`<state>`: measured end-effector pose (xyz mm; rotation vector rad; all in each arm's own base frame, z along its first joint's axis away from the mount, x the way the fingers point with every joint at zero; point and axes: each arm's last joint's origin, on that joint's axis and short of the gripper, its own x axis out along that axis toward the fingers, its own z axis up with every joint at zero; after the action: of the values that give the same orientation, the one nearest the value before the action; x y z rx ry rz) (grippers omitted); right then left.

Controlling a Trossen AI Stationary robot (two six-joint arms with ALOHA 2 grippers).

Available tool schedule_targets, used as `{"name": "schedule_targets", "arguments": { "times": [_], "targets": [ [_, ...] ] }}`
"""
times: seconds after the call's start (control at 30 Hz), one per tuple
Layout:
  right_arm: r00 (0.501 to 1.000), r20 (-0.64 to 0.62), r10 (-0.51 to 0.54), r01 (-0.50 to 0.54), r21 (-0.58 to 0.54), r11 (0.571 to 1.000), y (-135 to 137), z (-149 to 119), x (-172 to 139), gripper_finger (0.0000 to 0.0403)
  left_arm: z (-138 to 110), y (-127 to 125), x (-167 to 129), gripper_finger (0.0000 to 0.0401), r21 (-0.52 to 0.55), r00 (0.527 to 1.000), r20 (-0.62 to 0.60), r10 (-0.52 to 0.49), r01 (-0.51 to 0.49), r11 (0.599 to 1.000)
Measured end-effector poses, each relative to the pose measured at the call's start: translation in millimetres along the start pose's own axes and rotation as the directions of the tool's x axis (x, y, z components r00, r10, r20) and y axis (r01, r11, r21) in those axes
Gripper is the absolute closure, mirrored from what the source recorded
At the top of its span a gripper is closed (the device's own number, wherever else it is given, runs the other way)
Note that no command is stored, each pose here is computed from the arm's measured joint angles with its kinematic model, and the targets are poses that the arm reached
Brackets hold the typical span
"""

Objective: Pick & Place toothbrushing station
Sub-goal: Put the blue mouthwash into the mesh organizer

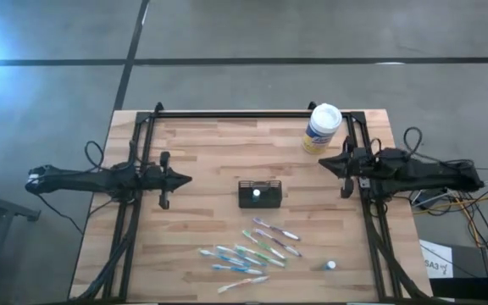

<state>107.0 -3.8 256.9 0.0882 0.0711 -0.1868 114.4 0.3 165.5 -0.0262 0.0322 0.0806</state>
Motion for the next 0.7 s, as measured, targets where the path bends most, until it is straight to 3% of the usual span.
{"name": "schedule_targets", "arguments": {
  "times": [0.07, 0.17, 0.33, 0.5, 0.7],
  "targets": [
    [0.993, -0.107, 0.054, -0.063, -0.075, 0.995, 6, 22, 1, 0.0394, 1, 0, 0, 0.0388, -0.001, 1.0, 0.009, 0.0, 0.0, 1.0],
    [0.943, -0.29, 0.162, -0.209, -0.141, 0.968, 18, 50, 3, 0.0394, 1, 0, 0, 0.0392, -0.001, 1.0, 0.011, -0.001, 0.001, 1.0],
    [0.826, -0.535, 0.176, -0.244, -0.058, 0.968, 37, 89, 9, 0.0394, 1, 0, 0, 0.0394, -0.001, 1.0, 0.009, -0.001, 0.001, 1.0],
    [0.642, -0.749, 0.163, -0.269, -0.021, 0.963, 64, 103, 23, 0.0394, 1, 0, 0, 0.0383, -0.014, 1.0, 0.001, -0.001, 0.001, 1.0],
    [0.531, -0.824, 0.196, -0.35, -0.003, 0.937, 111, 107, 42, 0.0389, -2, 0, 0, 0.038, -0.034, 1.0, -0.03, -0.001, 0.0, 0.999]
  ]
}}
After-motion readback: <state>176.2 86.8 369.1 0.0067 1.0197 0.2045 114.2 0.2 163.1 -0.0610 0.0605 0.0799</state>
